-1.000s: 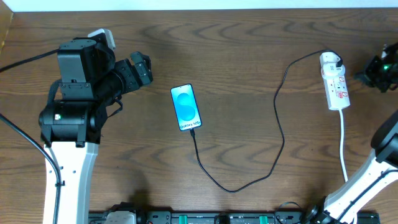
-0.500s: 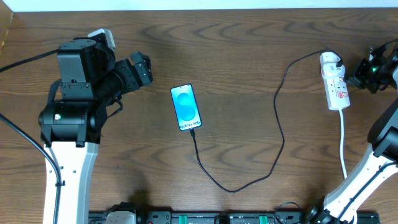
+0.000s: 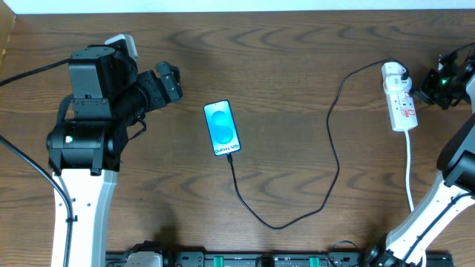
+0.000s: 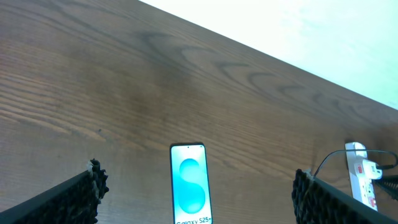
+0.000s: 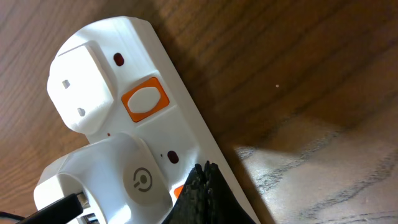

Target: Plug charger to phone and switch on socket

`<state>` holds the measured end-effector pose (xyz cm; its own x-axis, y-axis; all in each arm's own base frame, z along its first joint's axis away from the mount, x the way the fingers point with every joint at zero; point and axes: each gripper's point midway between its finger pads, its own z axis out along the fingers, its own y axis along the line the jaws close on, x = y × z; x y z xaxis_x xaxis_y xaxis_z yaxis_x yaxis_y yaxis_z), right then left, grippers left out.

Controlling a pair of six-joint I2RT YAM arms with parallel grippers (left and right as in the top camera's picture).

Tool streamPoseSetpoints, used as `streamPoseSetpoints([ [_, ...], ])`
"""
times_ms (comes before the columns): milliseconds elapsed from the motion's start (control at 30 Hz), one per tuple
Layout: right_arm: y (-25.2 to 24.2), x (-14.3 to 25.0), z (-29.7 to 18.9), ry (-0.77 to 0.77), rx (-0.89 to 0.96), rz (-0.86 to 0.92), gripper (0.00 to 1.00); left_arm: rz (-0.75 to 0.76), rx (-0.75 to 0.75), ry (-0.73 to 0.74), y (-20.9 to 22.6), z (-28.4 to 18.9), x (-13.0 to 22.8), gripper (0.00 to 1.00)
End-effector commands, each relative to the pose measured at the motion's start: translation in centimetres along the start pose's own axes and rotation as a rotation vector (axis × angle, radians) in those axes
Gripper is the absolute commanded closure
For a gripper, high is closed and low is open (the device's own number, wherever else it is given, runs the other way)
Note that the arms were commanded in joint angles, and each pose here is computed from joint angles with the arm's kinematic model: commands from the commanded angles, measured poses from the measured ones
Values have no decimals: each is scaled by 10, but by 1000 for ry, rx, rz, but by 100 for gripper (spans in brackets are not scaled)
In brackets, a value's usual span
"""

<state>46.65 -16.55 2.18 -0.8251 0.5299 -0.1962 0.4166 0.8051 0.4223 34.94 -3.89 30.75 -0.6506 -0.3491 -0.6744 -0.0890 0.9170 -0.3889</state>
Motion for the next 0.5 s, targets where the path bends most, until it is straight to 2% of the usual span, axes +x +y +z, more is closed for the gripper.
streamPoseSetpoints([
  [0,25,16,14,61,-35,-49,99,7,-11,-8,1,-1,-2,3],
  [467,47,34,22,120,-40,-92,99,7,-11,-8,1,-1,-2,3],
])
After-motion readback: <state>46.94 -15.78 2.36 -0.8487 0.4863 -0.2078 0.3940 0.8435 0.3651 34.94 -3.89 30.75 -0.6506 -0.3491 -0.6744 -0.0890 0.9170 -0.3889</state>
